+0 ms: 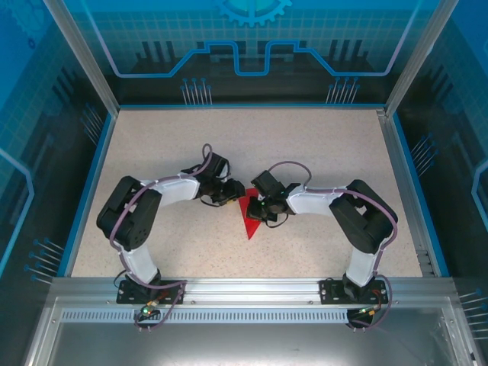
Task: Fold a paper plane with a square sheet of paper (pick it up from the middle)
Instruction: Third fold the triangle at the center of the table.
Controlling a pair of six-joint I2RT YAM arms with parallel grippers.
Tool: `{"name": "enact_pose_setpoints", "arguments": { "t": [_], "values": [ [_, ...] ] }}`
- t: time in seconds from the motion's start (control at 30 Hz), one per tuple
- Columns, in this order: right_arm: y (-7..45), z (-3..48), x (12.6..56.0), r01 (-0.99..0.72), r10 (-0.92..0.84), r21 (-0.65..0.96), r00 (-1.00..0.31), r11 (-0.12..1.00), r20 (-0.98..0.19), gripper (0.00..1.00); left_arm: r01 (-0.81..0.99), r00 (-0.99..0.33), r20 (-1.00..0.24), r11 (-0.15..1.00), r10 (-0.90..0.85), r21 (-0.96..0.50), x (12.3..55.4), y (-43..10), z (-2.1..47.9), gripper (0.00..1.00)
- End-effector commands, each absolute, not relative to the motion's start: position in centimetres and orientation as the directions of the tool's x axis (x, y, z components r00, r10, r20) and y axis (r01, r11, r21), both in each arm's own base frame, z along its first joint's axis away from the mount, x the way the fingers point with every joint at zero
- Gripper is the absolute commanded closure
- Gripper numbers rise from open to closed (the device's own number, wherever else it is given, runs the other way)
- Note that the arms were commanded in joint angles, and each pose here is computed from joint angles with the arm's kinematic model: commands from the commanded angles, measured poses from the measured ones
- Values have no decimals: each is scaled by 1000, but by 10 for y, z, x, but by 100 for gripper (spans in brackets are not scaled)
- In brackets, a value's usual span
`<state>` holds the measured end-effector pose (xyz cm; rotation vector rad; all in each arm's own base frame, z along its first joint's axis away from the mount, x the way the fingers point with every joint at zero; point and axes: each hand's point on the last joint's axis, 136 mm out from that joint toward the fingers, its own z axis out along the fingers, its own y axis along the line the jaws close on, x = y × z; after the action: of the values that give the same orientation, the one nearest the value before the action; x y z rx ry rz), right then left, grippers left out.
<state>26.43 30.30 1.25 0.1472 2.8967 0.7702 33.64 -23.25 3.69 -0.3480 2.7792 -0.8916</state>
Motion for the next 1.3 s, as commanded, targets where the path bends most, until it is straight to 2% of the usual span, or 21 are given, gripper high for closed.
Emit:
{"name": "enact_pose_setpoints", "arguments": {
  "t": [0.0, 0.17, 0.3, 0.43, 0.93, 1.27],
  "values": [
    [301, -5, 252, 66, 110, 456, -992, 887, -70, 86, -224, -927, -117, 776, -357, -590, 338, -212, 39, 57],
    [300, -7, 250, 76, 118, 455, -991, 887, -64, 75, -255, -911, -117, 765, -395, -592, 335, -195, 41, 56],
    [301, -7, 249, 74, 117, 471, -991, 879, -63, 63, -264, -907, -114, 759, -405, -595, 334, -188, 42, 56],
    [300, -5, 249, 75, 123, 483, -990, 872, -68, 60, -258, -912, -103, 751, -397, -608, 333, -191, 43, 56],
    [301, -3, 249, 48, 119, 600, -990, 798, -79, 66, -219, -939, -54, 713, -338, -666, 318, -208, 47, 56],
    [290, -8, 244, 55, 121, 566, -990, 822, -78, 85, -180, -957, -44, 703, -288, -688, 304, -223, 52, 58]
  ]
}}
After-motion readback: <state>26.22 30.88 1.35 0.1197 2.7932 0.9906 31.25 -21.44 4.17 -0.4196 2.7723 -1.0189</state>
